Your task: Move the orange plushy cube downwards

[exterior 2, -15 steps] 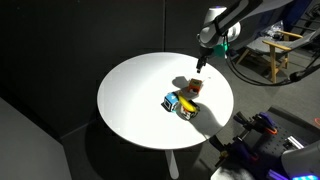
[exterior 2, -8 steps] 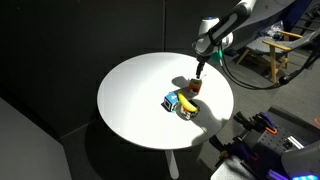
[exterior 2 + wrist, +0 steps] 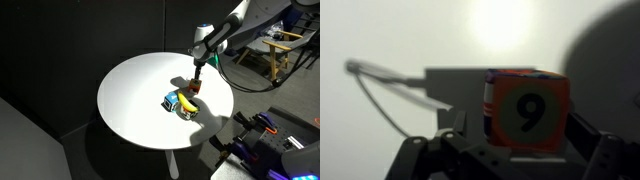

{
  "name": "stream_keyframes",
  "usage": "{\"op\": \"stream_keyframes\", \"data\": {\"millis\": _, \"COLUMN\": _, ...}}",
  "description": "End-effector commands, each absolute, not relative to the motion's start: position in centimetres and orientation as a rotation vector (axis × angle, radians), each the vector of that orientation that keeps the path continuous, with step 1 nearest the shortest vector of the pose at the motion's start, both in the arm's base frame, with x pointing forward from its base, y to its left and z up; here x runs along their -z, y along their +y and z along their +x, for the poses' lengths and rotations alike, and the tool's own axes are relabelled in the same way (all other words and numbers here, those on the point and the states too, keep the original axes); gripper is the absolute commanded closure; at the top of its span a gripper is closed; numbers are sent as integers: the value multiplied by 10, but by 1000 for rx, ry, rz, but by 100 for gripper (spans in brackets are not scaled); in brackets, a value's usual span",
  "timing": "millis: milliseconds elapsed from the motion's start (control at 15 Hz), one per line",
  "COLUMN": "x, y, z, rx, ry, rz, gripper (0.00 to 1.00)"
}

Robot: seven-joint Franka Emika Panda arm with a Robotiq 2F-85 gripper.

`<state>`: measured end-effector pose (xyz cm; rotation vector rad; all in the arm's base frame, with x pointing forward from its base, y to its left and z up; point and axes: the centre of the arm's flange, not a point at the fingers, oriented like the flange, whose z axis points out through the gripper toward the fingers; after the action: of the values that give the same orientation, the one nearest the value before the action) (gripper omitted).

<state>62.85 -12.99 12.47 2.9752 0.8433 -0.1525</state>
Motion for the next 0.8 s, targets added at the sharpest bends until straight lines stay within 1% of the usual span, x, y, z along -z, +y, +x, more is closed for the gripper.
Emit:
{"op": "stream_keyframes", "data": {"millis": 0, "x": -117, "y": -132, "z": 641, "rx": 173, "ry": 901, "rz": 2947, "gripper": 0}}
{"op": "stream_keyframes", "data": {"millis": 333, "x": -108, "y": -129, "z": 639, "rx": 184, "ry": 891, "rz": 2957, "gripper": 0}}
{"op": "stream_keyframes", "data": {"millis": 733, "x": -118, "y": -125, "z": 633, "rx": 178, "ry": 865, "rz": 2971, "gripper": 0}}
